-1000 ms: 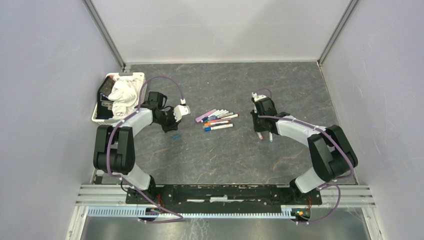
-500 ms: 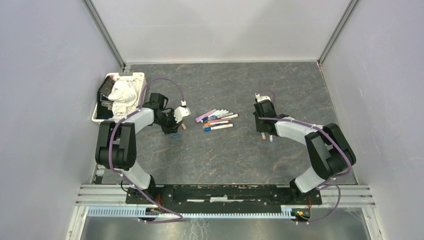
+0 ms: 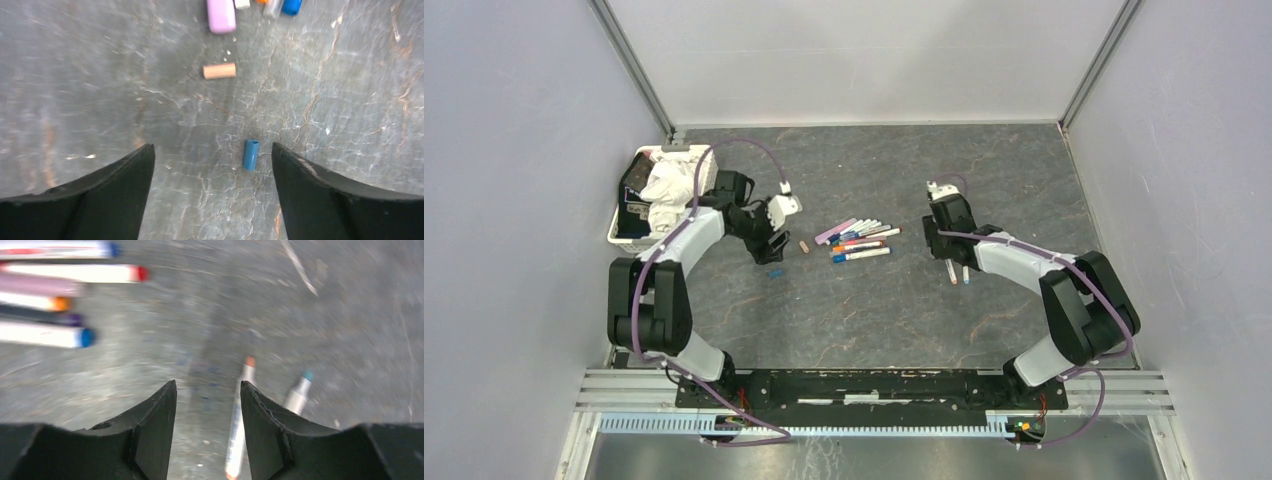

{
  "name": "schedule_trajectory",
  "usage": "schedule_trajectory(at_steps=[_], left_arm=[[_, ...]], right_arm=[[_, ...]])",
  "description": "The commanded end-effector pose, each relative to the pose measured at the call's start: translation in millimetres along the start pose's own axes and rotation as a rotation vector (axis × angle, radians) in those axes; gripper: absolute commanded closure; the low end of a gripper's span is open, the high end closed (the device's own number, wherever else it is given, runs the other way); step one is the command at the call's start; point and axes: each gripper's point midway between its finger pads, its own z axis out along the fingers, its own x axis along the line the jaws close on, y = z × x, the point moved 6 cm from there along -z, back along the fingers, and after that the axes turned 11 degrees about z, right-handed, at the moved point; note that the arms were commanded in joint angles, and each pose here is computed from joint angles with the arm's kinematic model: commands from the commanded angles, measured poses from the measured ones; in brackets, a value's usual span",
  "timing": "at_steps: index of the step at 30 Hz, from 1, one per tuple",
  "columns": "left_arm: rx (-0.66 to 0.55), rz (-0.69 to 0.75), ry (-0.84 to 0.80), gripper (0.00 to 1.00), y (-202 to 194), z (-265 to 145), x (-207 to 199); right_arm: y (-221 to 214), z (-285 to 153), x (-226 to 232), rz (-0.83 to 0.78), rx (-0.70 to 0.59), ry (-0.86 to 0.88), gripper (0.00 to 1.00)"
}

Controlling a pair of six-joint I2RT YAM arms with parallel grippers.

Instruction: Open the pen caps

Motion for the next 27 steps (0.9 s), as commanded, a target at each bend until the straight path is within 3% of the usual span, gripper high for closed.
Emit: schedule_trajectory(at_steps=[1,4,12,27], left_arm=[[-0.12,-0.072,0.079,0.05,45.4,-47.7,12.7],[-0.123,-0.118,0.102,0.0,56.2,-66.4,16.5],[-0.113,-0.211,0.124,0.0,63.9,-90.0,17.7],[-0.103,-0.246,0.067,0.0,63.2,-87.8,11.3]], right_arm=[[33.6,-16.4,62.3,-0.246,-0.111,0.299,0.44],[28.5,-15.8,89.6,-0.375,-0.116,0.463,0.42],[36.4,-7.1,116.2,-0.457,-0.121,0.614,0.4],[15.0,24.3,127.0,-0.497,-0.001,0.636,0.42]])
